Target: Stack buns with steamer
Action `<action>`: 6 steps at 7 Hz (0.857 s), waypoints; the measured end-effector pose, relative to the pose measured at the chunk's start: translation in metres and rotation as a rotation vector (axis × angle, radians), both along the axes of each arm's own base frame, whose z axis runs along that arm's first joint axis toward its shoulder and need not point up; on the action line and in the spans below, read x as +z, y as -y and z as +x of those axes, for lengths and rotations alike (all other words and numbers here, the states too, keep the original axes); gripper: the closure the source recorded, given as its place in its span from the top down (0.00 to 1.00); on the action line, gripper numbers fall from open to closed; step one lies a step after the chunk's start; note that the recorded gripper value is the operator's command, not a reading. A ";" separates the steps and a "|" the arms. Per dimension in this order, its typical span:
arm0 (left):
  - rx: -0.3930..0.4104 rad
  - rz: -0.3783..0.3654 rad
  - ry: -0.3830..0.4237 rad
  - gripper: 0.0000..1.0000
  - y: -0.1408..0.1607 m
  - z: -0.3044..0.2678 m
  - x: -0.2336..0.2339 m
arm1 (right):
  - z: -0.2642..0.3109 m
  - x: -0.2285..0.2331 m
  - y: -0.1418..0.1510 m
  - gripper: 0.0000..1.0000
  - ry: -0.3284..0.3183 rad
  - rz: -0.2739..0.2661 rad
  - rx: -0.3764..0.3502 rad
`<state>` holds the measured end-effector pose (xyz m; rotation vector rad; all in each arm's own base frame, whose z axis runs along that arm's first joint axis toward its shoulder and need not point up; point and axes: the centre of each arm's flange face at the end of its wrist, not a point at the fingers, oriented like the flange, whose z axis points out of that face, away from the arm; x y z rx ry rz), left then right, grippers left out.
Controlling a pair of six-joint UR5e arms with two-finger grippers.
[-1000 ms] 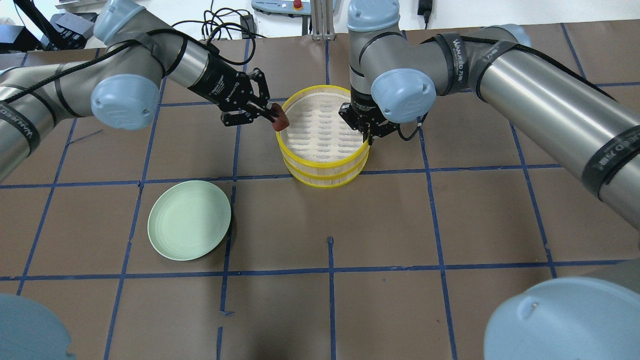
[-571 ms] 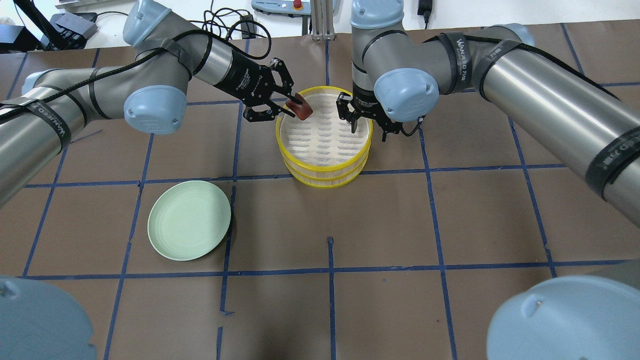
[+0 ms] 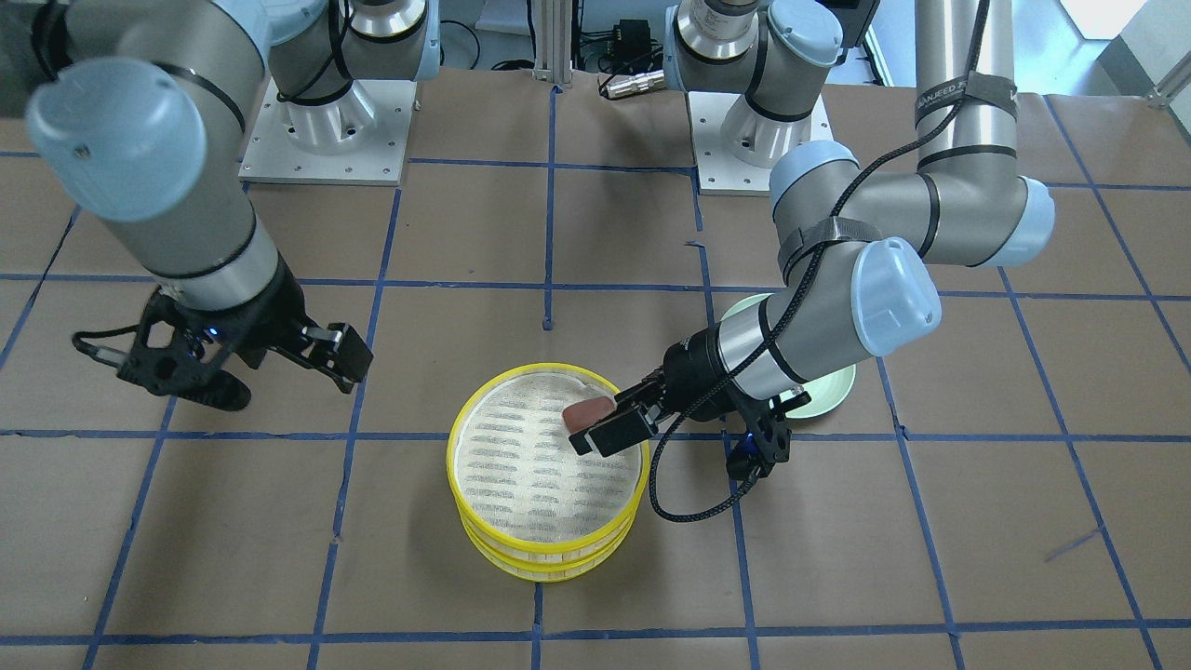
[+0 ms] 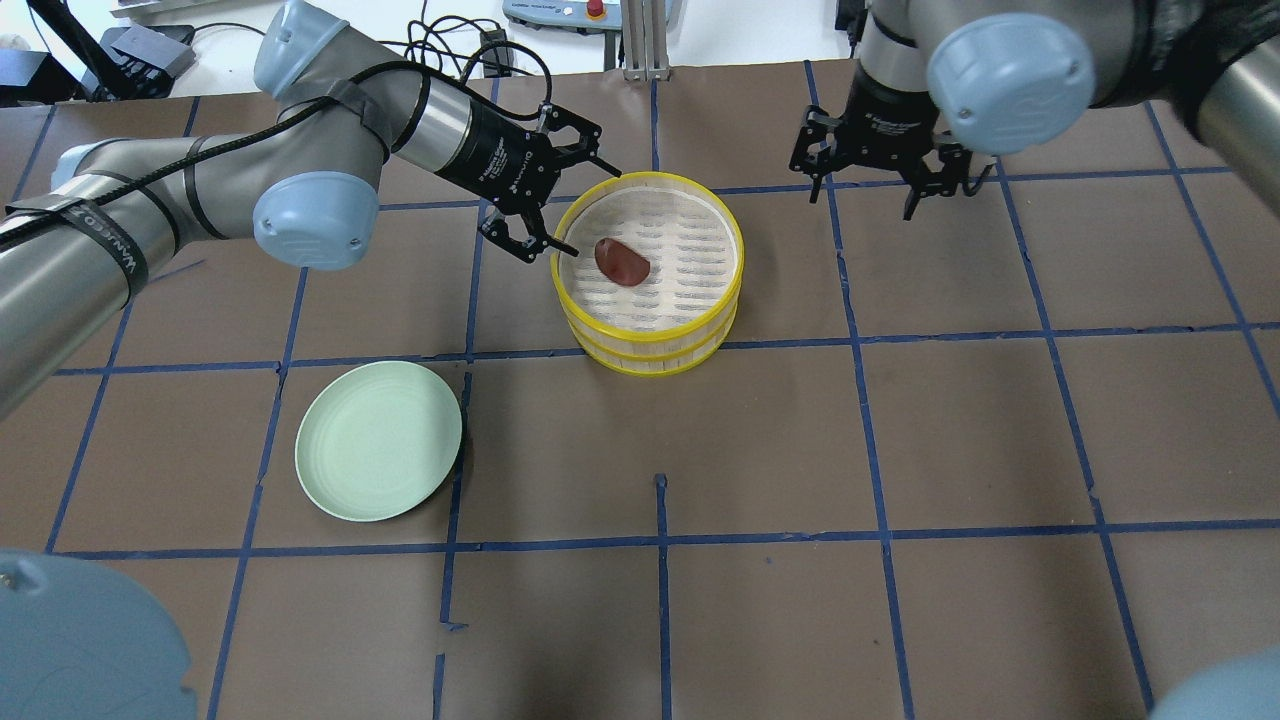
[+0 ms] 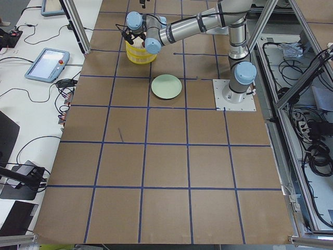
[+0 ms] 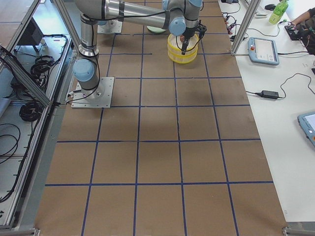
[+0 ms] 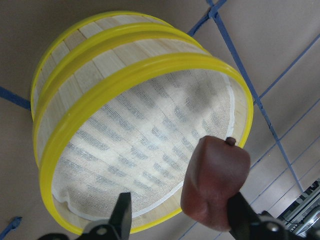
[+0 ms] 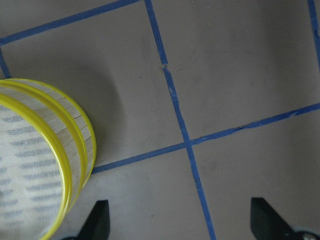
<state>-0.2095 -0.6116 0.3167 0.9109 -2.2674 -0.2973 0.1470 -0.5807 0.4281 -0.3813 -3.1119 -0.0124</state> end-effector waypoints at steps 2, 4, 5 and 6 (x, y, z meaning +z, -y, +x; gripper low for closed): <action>-0.077 -0.081 0.074 1.00 -0.007 0.008 0.016 | -0.010 0.066 -0.039 0.99 0.001 0.003 0.126; -0.325 -0.154 0.329 1.00 -0.032 0.035 0.039 | -0.010 0.103 -0.079 0.99 0.004 0.022 0.249; -0.461 -0.167 0.440 1.00 -0.045 0.047 0.054 | -0.009 0.105 -0.087 1.00 0.002 0.036 0.277; -0.549 -0.150 0.509 1.00 -0.056 0.055 0.078 | -0.008 0.106 -0.089 1.00 -0.002 0.040 0.285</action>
